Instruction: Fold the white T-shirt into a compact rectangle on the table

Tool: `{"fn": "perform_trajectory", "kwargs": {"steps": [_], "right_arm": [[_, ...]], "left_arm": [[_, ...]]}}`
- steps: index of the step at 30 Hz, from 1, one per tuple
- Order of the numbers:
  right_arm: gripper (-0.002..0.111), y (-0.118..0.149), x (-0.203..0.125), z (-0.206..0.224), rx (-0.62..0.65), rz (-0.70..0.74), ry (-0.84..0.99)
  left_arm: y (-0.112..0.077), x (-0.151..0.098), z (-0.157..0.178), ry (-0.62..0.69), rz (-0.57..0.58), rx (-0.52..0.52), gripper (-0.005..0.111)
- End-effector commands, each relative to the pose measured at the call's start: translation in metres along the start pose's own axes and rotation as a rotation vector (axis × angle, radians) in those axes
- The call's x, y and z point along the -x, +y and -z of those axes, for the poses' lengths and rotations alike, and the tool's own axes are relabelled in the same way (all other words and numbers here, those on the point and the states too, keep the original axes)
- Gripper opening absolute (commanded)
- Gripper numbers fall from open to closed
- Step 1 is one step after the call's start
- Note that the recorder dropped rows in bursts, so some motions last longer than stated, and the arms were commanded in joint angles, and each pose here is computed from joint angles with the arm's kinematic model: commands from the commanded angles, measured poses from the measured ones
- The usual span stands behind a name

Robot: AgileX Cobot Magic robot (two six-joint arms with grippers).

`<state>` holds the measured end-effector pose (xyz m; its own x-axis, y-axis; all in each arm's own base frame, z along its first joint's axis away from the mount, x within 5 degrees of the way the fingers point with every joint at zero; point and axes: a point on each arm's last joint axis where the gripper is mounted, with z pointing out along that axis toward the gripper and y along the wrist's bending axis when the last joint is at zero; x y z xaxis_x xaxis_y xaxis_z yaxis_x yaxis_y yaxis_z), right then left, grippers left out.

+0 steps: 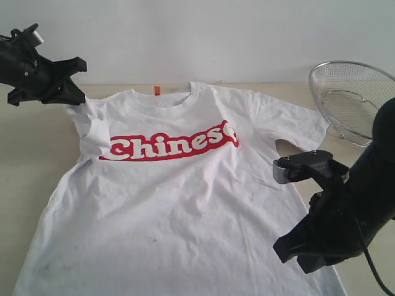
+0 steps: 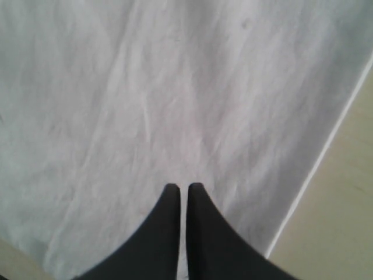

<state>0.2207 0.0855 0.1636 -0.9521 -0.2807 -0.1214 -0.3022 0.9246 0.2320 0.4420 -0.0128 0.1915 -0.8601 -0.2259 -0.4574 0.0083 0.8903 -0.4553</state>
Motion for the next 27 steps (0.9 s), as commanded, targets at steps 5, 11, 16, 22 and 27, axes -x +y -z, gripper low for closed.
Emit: {"fn": "perform_trajectory", "kwargs": {"steps": [5, 11, 16, 22, 27], "right_arm": [[0.000, 0.001, 0.000, 0.003, 0.000, 0.012, -0.012], [0.000, 0.001, 0.000, 0.003, 0.001, 0.011, -0.013], [0.000, 0.001, 0.000, 0.003, 0.001, 0.011, -0.013], [0.000, 0.001, 0.000, 0.003, 0.001, 0.011, -0.013], [0.000, 0.001, 0.000, 0.003, 0.000, 0.011, -0.015]], "left_arm": [[-0.015, 0.018, -0.013, -0.049, 0.042, -0.104, 0.005], [-0.023, 0.023, -0.033, -0.047, 0.025, -0.123, 0.005], [-0.032, 0.023, -0.047, -0.026, 0.001, -0.144, 0.005], [-0.038, 0.023, -0.055, 0.004, -0.021, -0.170, 0.049], [-0.043, 0.021, -0.053, 0.028, -0.016, -0.223, 0.072]]}}
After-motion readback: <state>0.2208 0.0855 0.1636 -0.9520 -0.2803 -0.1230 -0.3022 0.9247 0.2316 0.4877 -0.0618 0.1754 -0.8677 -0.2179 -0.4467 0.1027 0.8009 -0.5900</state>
